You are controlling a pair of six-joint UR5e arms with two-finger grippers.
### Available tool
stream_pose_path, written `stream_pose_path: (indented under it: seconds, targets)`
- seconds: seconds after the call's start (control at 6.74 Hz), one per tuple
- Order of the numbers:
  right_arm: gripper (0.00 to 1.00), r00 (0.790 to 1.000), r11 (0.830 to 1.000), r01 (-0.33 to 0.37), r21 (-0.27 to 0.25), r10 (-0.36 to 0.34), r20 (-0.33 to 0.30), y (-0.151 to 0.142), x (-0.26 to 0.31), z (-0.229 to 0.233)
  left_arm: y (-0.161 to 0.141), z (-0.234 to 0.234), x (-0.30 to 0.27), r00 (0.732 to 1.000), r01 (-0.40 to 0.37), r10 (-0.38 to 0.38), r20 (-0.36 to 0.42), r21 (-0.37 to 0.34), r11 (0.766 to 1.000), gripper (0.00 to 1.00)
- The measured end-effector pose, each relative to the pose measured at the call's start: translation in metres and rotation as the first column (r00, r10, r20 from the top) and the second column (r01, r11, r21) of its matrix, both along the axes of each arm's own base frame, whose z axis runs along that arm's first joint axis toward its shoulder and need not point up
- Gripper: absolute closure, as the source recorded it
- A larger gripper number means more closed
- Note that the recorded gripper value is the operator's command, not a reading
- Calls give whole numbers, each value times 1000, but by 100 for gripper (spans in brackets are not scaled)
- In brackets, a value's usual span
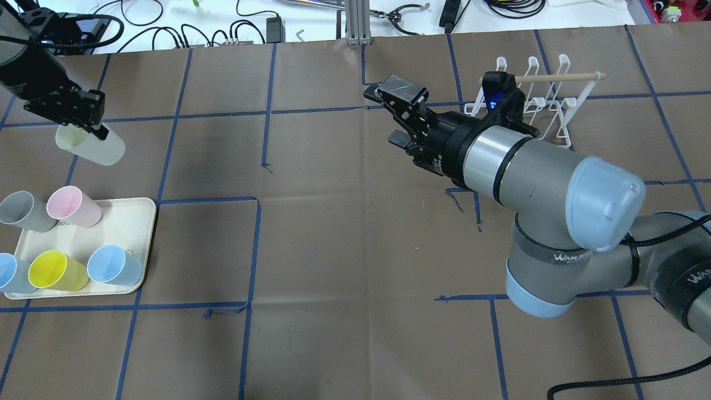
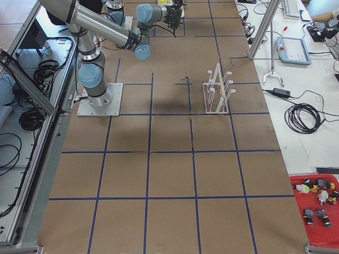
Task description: Transfer IKEA cup to right arm and place on rack
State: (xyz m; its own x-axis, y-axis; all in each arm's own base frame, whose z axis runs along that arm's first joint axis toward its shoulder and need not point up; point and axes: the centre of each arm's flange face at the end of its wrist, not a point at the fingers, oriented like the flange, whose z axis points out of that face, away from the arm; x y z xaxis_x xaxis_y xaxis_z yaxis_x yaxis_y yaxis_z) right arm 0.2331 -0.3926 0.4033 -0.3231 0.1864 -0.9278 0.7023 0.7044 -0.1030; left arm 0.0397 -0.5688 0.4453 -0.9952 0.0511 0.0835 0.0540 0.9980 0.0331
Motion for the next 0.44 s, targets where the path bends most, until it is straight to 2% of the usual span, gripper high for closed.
stream_pose_path:
  seconds: [0.15,0.3,0.44]
  targets:
    - [1,1000,1000,18,-11,-18,25,2,-1,1,-3,7,-49,999,-24,24,-24,-21,999,100]
    - [0,998,999,47,-5,-47,43,0,-3,1,-1,14,-93,998,-7,3,-57,-63,998,100]
    - [0,994,996,92,-1,-92,60,-1,-6,2,3,23,-132,992,35,-51,-111,-140,989,100]
